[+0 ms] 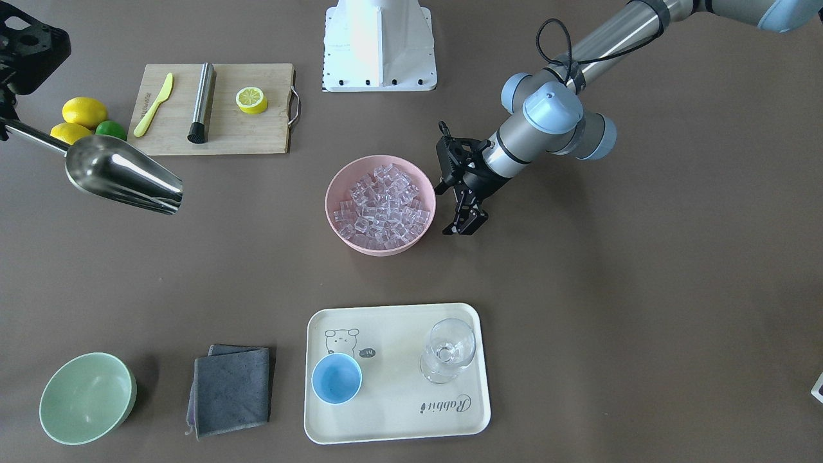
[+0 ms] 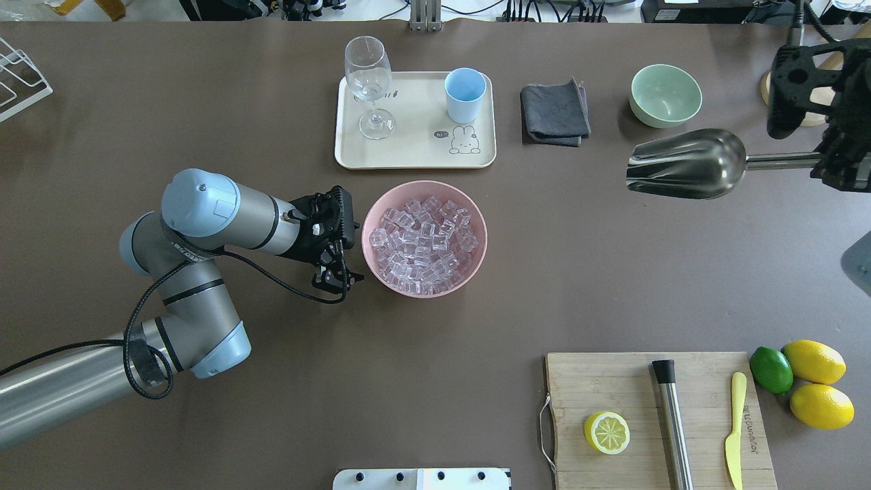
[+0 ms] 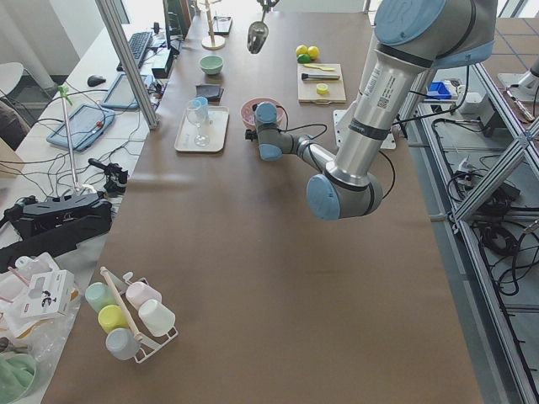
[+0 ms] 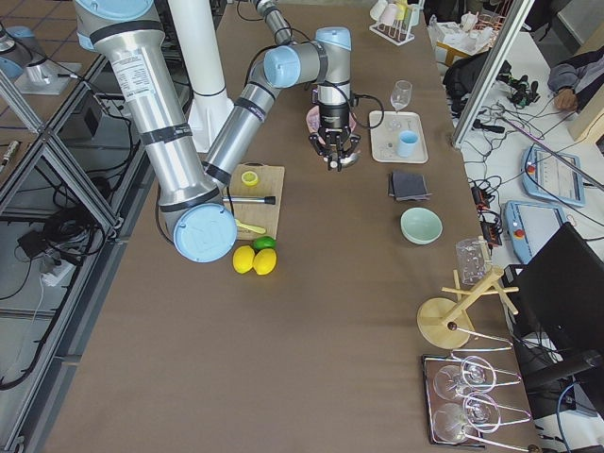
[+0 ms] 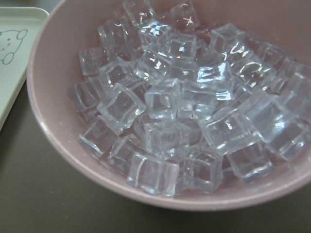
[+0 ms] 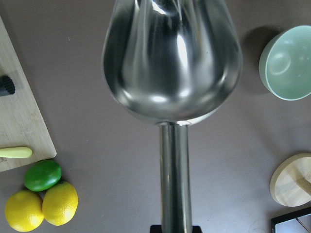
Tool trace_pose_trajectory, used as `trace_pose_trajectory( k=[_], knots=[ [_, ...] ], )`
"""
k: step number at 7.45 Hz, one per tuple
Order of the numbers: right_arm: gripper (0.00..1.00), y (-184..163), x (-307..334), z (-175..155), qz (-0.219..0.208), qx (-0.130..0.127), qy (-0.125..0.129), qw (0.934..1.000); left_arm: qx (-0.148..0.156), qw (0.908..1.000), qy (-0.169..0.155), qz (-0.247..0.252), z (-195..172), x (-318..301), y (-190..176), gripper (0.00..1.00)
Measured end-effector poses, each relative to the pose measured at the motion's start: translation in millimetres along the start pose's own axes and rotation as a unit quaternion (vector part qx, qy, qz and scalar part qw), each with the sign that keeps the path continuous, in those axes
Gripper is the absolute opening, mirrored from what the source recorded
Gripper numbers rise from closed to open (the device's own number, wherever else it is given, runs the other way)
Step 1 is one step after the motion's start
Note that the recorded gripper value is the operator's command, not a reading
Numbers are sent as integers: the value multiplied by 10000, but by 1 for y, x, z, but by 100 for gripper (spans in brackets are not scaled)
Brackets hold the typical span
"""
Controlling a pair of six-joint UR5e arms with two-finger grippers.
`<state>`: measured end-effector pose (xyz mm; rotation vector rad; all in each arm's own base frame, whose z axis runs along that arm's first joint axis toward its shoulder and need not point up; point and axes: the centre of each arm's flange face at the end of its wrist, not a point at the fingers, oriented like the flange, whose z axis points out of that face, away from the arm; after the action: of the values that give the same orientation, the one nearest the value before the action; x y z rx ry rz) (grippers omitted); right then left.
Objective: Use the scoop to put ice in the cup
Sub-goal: 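Carry the metal scoop with the right gripper over the pink bowl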
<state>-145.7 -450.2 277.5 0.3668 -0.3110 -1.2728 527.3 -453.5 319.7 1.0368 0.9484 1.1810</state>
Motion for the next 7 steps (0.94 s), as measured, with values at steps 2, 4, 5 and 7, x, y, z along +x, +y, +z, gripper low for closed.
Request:
trace_pose_trajectory(
  k=[2,4,5,7],
  knots=[
    [0,-62,-18,5,-255,-51,-72,9996,17,10000,37,19,2,4,-2,99],
    [0,-116,-39,8,-521,-15,-178,9985,24,10000,50,26,2,5,-3,99],
    [0,-132,-49,9,-497,10,-220,9985,29,10000,60,30,2,6,-3,99],
    [0,-162,-64,-8,-464,-23,-268,9986,37,10000,79,47,2,8,-4,99]
  ],
)
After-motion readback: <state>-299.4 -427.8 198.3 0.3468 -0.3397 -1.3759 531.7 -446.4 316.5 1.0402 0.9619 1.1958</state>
